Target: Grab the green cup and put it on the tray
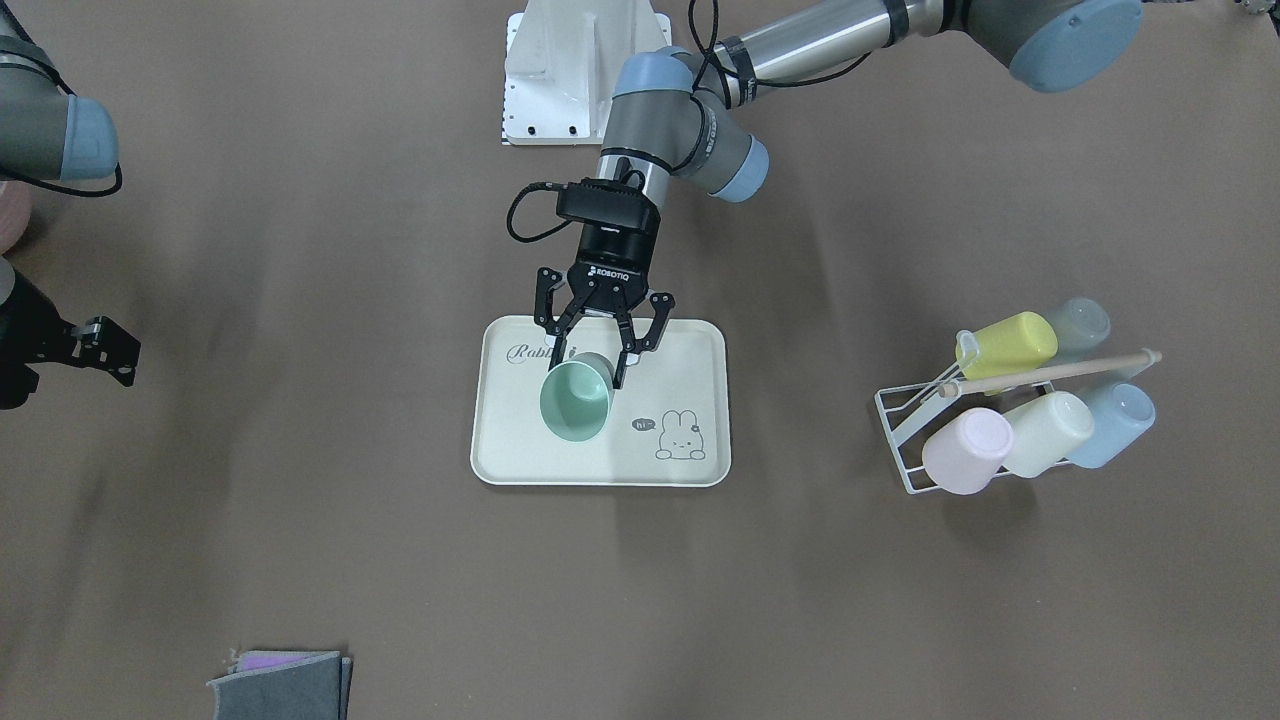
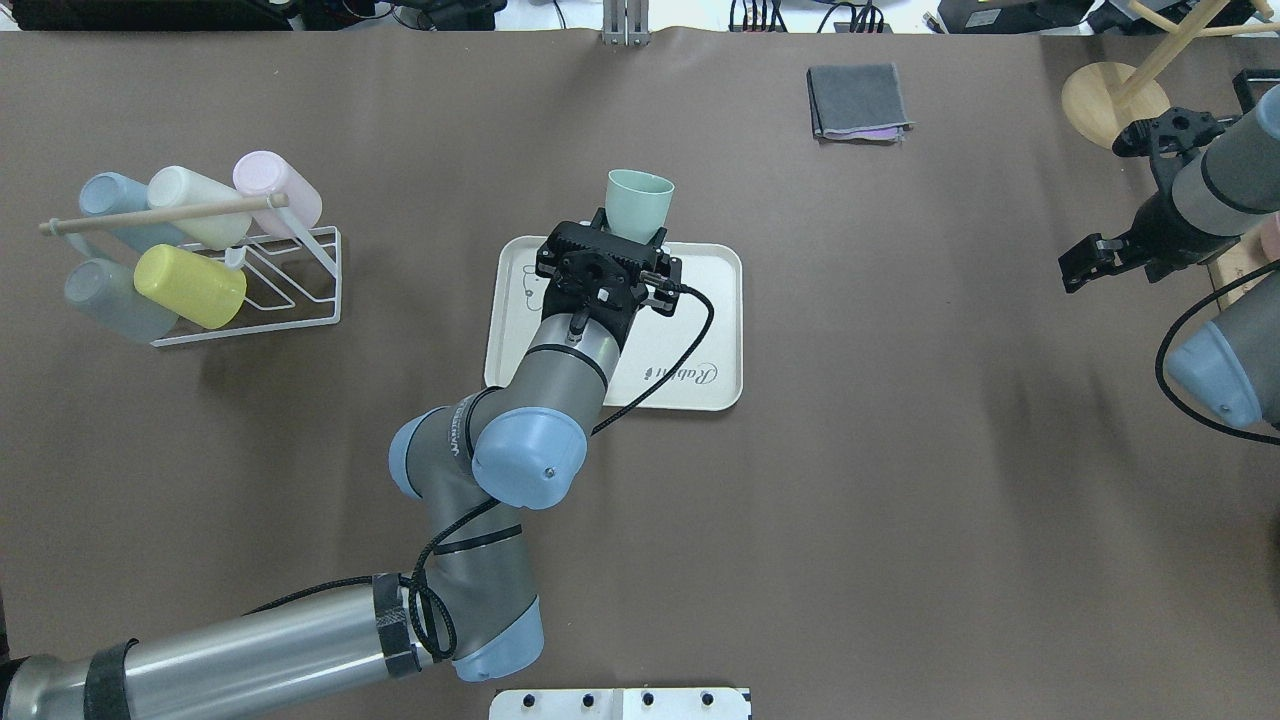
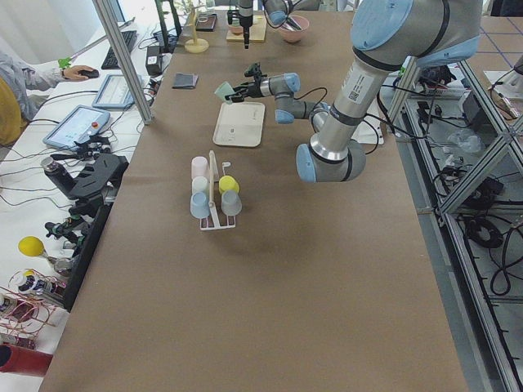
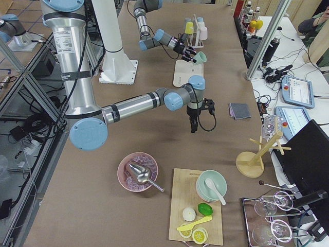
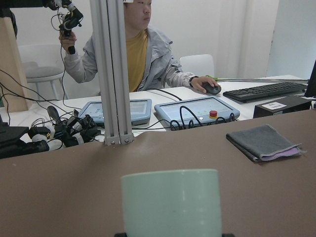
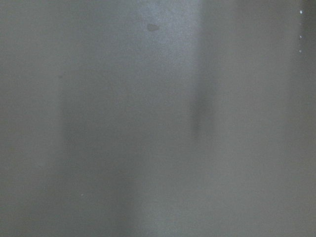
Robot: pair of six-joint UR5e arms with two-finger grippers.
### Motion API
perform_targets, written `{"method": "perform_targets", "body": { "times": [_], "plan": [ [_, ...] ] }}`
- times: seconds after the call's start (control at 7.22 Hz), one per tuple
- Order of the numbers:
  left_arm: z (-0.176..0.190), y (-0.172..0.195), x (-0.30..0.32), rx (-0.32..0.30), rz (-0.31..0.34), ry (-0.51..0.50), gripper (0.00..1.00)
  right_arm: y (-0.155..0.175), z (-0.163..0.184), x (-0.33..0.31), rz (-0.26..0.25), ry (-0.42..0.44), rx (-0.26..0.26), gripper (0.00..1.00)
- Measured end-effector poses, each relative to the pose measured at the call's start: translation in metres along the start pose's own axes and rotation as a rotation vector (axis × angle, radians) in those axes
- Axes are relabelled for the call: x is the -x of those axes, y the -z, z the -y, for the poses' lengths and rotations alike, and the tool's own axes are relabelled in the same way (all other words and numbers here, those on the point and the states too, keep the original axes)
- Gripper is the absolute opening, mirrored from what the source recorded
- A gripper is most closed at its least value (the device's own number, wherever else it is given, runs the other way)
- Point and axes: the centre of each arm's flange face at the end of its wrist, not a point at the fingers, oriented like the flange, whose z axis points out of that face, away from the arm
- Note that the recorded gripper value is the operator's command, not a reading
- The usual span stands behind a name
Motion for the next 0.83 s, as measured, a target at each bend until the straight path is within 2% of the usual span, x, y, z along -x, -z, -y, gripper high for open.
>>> {"method": "perform_targets", "body": {
  "times": [0.28,0.83],
  "plan": [
    [-0.005,-0.001,0.0,-0.032,0.007,-0.035,0.0,-0.001,-0.001,-0.001,-0.002,-0.002,0.002,1.0],
    [-0.035,-0.012,0.005,-0.053,0.057,-0.059,0.0,-0.001,-0.001,-0.002,-0.001,-0.004,0.003,1.0]
  ]
}}
